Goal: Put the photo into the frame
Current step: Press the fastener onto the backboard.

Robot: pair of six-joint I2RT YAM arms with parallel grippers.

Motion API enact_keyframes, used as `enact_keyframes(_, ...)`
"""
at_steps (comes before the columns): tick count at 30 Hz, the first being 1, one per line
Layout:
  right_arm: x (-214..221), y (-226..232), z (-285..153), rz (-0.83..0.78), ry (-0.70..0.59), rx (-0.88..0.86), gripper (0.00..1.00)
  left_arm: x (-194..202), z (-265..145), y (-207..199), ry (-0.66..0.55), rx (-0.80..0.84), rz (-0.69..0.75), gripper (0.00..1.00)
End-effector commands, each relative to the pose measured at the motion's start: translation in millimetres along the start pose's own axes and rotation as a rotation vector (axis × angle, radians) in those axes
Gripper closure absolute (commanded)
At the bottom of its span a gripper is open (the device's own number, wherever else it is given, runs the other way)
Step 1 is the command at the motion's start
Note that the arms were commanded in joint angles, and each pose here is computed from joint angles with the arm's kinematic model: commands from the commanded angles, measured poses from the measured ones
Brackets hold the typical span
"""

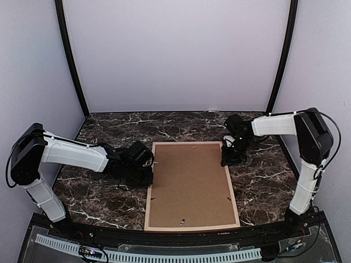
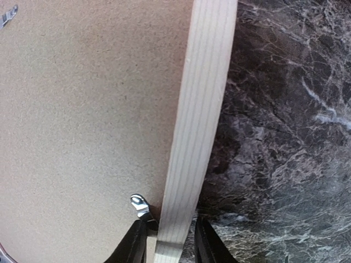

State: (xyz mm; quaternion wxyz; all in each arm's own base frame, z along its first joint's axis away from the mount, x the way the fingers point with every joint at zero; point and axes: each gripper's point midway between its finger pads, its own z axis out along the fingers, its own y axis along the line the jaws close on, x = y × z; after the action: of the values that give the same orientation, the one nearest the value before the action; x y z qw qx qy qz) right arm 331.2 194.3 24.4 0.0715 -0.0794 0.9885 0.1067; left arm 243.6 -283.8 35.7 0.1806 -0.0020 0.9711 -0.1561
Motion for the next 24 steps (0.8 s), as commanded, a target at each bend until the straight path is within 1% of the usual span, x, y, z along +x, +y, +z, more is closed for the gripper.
enact_keyframes(1, 6.1, -31.5, 28.6, 0.029, 0.035, 0.109, 0.71, 3.8, -6.1, -2.3, -0.011, 0.016, 0.022, 0.93)
enact_keyframes(4, -6.5, -27.6, 21.2, 0.023, -0.006, 0.087, 0.74, 5.2, -5.6, 0.3, -0.011, 0.011, 0.021, 0.95)
enact_keyframes(7, -22.3, -20.3, 8.9, 0.023, -0.063, 0.033, 0.74, 7.3, -5.1, 1.4, -0.007, 0.009, 0.022, 0.97)
enact_keyframes(9, -31.2, -14.1, 0.5, 0.016, -0.092, 0.001, 0.70, 8.1, -4.9, 2.7, -0.005, 0.006, 0.022, 0.97)
enact_keyframes(10, -35.3, -11.3, -3.5, 0.010, -0.105, -0.009, 0.67, 7.8, -5.3, 3.2, -0.007, 0.004, 0.021, 0.97)
enact_keyframes(12, -40.6, -7.1, -9.8, -0.002, -0.117, -0.022, 0.61, 7.5, -6.1, 3.2, -0.010, 0.004, 0.022, 0.98)
enact_keyframes(14, -43.6, -4.6, -14.4, -0.014, -0.122, -0.028, 0.57, 7.5, -5.8, 3.2, -0.010, 0.003, 0.023, 0.98)
enact_keyframes(19, -41.4, -4.4, -18.3, -0.041, -0.119, -0.025, 0.53, 7.5, -4.8, 2.1, -0.008, 0.004, 0.025, 0.98)
enact_keyframes(24, -29.9, -3.2, -14.0, -0.087, -0.093, -0.014, 0.50, 7.5, -3.5, 0.4, -0.005, 0.007, 0.029, 0.98)
